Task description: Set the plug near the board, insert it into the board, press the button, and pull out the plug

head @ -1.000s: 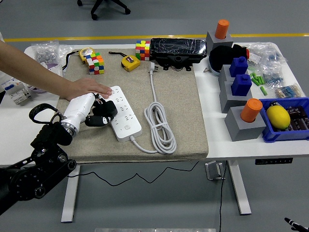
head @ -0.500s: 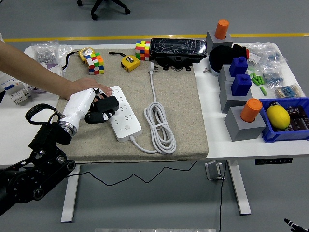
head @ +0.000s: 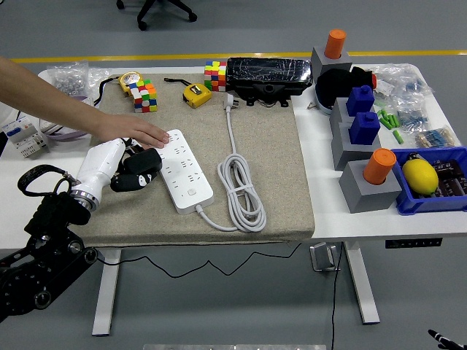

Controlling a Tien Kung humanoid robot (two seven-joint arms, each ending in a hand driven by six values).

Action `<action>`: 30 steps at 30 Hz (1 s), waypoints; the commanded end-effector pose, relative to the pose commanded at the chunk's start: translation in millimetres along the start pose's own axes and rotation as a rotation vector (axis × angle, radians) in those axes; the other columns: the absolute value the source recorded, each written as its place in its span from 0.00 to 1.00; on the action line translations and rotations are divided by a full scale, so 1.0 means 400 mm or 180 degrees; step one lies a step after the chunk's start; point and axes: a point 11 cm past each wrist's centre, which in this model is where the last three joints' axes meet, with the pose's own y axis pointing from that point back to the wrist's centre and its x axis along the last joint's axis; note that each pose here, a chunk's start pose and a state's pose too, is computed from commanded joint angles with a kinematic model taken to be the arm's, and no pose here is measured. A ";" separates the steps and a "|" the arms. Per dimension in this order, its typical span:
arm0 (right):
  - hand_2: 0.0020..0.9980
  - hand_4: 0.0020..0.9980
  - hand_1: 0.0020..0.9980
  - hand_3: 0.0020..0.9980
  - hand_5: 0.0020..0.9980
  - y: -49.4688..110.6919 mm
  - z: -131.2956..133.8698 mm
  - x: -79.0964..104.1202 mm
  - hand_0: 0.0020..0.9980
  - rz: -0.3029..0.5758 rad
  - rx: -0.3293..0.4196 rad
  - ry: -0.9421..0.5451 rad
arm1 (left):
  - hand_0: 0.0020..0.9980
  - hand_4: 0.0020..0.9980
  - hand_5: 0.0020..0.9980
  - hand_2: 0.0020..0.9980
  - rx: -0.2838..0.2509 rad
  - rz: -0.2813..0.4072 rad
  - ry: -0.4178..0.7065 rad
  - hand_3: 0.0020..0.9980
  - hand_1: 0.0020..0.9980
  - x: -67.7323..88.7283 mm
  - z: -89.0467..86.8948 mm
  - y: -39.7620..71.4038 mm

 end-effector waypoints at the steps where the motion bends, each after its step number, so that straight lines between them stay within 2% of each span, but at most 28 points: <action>1: 0.61 0.98 0.64 0.55 0.54 0.000 0.000 0.000 0.65 -0.0002 -0.0001 0.0003 | 0.37 0.67 0.08 0.42 0.0033 -0.0034 0.0018 0.53 0.39 -0.005 -0.008 0.001; 5: 0.61 0.98 0.64 0.55 0.54 0.000 0.001 -0.001 0.65 -0.0004 -0.0002 0.0003 | 0.37 0.67 0.08 0.42 0.0109 -0.0107 0.0055 0.53 0.39 -0.016 -0.025 0.003; 6: 0.61 0.98 0.64 0.55 0.54 0.000 0.001 -0.001 0.65 -0.0004 -0.0002 0.0004 | 0.47 0.86 0.29 0.52 0.0132 -0.0123 0.0069 0.59 0.57 -0.018 -0.029 0.003; 11: 0.61 0.98 0.64 0.55 0.54 0.000 0.001 0.001 0.65 0.0000 -0.0001 0.0006 | 0.47 0.86 0.29 0.52 0.0241 -0.0235 0.0031 0.59 0.57 -0.030 -0.045 0.004; 12: 0.61 0.98 0.64 0.55 0.54 0.000 0.001 0.001 0.65 0.0001 -0.0002 0.0005 | 0.60 0.90 0.39 0.63 0.0254 -0.0251 0.0026 0.69 0.67 -0.031 -0.047 0.005; 16: 0.61 0.98 0.64 0.55 0.54 0.000 0.002 0.000 0.65 -0.0001 -0.0005 0.0004 | 0.60 0.90 0.39 0.63 0.0266 -0.0253 0.0017 0.69 0.67 -0.031 -0.051 0.006; 17: 0.61 0.98 0.64 0.55 0.54 0.000 0.002 0.000 0.65 -0.0001 -0.0007 0.0002 | 0.60 0.90 0.39 0.63 0.0258 -0.0243 0.0026 0.69 0.67 -0.030 -0.051 0.006; 18: 0.61 0.98 0.64 0.55 0.55 0.000 0.003 -0.001 0.65 -0.0003 -0.0007 0.0003 | 0.68 0.95 0.50 0.70 0.0247 -0.0232 0.0038 0.75 0.76 -0.028 -0.050 0.006; 23: 0.61 0.98 0.64 0.55 0.55 0.000 0.001 -0.001 0.65 -0.0006 -0.0002 0.0001 | 0.68 0.95 0.50 0.70 0.0196 -0.0176 0.0083 0.75 0.76 -0.024 -0.049 0.008; 24: 0.61 0.98 0.64 0.55 0.55 0.000 0.000 -0.001 0.65 -0.0005 0.0000 0.0000 | 0.76 1.00 0.66 0.81 0.0183 -0.0157 0.0102 0.83 0.85 -0.022 -0.048 0.010; 27: 0.61 0.98 0.64 0.55 0.55 0.000 0.000 0.000 0.65 -0.0002 0.0001 0.0000 | 0.76 1.00 0.66 0.81 0.0091 -0.0054 0.0191 0.83 0.85 -0.009 -0.038 0.013; 29: 0.61 0.98 0.64 0.55 0.55 0.000 0.001 0.001 0.65 0.0002 -0.0003 0.0003 | 0.76 1.00 0.66 0.81 -0.0055 0.0105 0.0337 0.83 0.85 0.015 -0.019 0.015; 30: 0.61 0.98 0.64 0.55 0.55 0.000 0.001 0.002 0.65 0.0003 -0.0004 0.0004 | 0.76 1.00 0.70 0.81 -0.0115 0.0158 0.0381 0.82 0.84 0.023 -0.013 0.016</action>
